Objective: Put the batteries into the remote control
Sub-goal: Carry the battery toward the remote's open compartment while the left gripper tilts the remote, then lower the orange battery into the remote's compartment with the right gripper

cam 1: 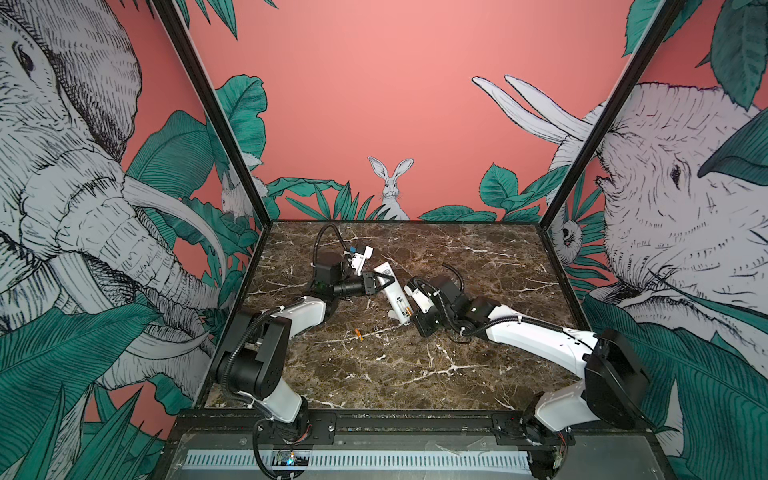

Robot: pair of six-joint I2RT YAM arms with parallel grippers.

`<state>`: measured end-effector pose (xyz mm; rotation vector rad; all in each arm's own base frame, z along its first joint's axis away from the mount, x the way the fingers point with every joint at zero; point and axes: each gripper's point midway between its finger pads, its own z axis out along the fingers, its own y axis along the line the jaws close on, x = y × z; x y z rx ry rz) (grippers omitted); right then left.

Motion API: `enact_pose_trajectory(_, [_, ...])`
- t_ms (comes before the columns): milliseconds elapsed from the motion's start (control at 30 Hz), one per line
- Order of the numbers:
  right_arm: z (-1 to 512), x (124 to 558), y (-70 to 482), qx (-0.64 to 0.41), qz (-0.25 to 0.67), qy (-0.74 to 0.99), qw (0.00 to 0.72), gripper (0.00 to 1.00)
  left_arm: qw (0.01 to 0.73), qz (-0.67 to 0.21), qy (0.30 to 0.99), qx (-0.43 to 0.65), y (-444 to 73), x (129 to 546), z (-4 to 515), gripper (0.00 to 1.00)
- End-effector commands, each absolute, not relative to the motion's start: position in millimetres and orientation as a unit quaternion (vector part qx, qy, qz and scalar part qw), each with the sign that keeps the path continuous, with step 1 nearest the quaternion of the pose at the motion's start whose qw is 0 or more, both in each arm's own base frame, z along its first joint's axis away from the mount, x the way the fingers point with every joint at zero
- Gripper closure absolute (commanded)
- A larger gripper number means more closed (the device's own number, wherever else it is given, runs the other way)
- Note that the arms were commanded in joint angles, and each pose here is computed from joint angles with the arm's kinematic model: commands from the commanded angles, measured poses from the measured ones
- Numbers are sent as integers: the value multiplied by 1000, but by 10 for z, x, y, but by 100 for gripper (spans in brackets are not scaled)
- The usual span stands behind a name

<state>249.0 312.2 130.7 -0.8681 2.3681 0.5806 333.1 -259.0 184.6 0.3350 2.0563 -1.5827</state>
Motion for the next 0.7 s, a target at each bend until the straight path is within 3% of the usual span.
enact_pose_trajectory(0, [1439,2540,3212,-322,223,875,283,91,277,-597,740,141,-2599,3359,2036,100])
enact_pose_trajectory(667, [1371,2686,3206,-300,180,901,257,88,264,-611,736,124,-2595,3405,2019,100])
